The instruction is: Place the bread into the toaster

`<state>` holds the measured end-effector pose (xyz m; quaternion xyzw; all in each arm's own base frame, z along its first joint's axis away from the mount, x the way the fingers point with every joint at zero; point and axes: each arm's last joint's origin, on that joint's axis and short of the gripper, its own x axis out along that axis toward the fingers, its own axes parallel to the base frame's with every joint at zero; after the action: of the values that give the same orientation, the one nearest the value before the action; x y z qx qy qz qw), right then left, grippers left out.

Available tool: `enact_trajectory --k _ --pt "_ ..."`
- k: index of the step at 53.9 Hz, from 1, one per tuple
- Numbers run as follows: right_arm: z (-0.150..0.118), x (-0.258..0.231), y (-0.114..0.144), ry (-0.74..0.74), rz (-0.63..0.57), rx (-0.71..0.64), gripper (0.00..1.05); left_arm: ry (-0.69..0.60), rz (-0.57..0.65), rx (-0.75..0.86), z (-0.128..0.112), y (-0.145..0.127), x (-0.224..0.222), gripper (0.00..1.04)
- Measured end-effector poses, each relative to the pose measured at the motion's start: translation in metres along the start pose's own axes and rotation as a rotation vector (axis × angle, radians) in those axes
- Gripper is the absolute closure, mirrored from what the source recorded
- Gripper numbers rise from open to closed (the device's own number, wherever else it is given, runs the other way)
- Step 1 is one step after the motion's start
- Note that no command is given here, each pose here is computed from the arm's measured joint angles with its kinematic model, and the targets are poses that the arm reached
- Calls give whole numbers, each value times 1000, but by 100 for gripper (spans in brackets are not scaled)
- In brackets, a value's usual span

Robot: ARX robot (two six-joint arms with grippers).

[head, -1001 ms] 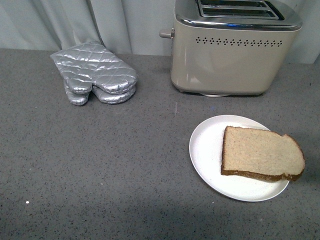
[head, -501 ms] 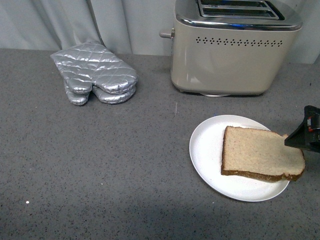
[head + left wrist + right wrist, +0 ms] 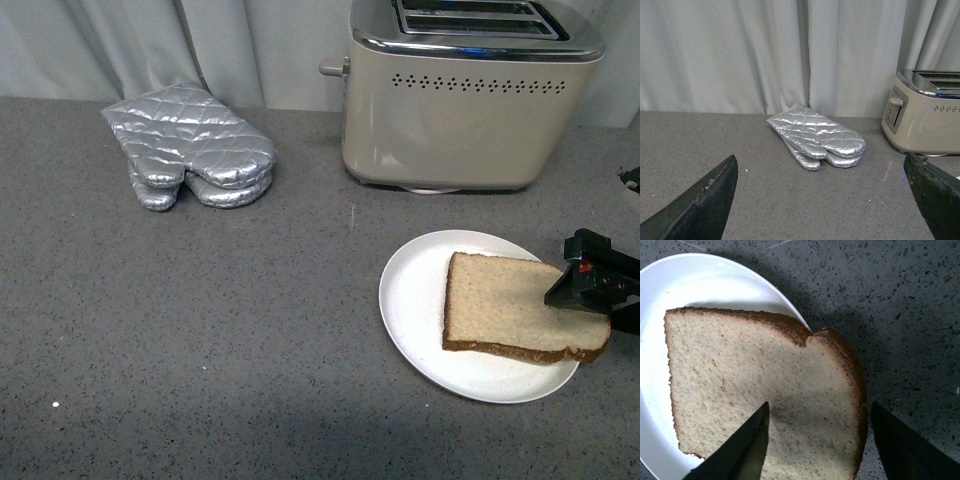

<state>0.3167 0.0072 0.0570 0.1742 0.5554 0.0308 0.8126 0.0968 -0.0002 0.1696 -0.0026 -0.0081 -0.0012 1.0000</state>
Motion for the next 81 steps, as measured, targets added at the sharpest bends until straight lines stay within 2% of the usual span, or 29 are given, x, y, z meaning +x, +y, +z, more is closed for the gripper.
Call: enact_trajectory --k 22,40,60,70,81 --pt "2 -4 3 31 -13 33 104 0 0 0 0 0 0 7" --pt "14 -51 20 -46 107 123 104 0 0 0 0 0 0 7" --pt "21 -132 60 -211 254 478 104 0 0 0 0 0 0 7" --pt "33 -170 90 -378 309 660 104 0 0 0 0 0 0 7" --pt "60 -201 122 -576 363 831 104 0 0 0 0 0 0 7"
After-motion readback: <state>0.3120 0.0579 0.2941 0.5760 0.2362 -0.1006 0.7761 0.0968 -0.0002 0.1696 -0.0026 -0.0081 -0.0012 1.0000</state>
